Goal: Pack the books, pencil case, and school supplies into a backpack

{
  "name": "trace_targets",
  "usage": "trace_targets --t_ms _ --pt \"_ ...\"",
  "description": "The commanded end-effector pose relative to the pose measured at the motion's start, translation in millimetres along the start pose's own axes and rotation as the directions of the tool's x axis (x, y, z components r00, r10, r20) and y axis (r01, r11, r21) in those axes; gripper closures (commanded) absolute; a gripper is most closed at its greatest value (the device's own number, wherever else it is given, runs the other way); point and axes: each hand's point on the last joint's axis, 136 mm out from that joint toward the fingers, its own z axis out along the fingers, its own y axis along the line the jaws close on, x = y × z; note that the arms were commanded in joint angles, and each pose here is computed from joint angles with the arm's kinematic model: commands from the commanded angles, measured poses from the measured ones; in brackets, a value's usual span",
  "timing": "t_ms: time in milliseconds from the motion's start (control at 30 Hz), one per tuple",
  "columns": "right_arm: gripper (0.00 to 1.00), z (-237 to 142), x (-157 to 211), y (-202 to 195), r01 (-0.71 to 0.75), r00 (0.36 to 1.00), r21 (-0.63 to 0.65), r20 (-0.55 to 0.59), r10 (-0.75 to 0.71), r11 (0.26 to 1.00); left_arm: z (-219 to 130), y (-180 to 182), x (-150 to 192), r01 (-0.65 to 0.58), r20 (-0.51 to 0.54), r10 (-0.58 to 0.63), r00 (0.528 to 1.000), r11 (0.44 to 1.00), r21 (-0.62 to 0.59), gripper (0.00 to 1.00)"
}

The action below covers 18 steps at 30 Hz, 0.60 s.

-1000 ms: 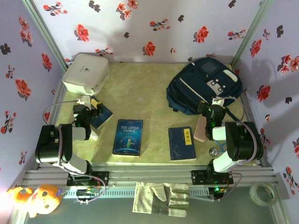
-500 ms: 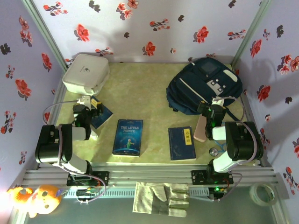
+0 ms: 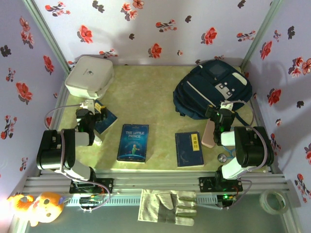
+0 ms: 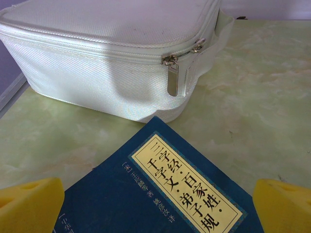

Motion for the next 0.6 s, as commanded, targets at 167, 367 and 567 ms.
trace_targets --t_ms 167,367,567 --pt "0.01 -14 -48 11 0.034 0.999 -0.035 -0.004 -0.034 0.999 -16 7 -30 0.01 0.043 -0.009 0.999 0.999 -0.032 0.0" --pt "0.01 -30 -78 18 -0.149 0.983 -0.03 -0.117 0.145 0.988 -41 14 -66 0.094 0.117 -0.083 0.99 0.991 -0.092 0.0" --pt "0.01 -24 -78 41 -0.318 0.891 -0.003 -0.343 0.298 0.948 -65 15 -100 0.348 0.073 -0.343 0.937 0.934 -0.081 0.0"
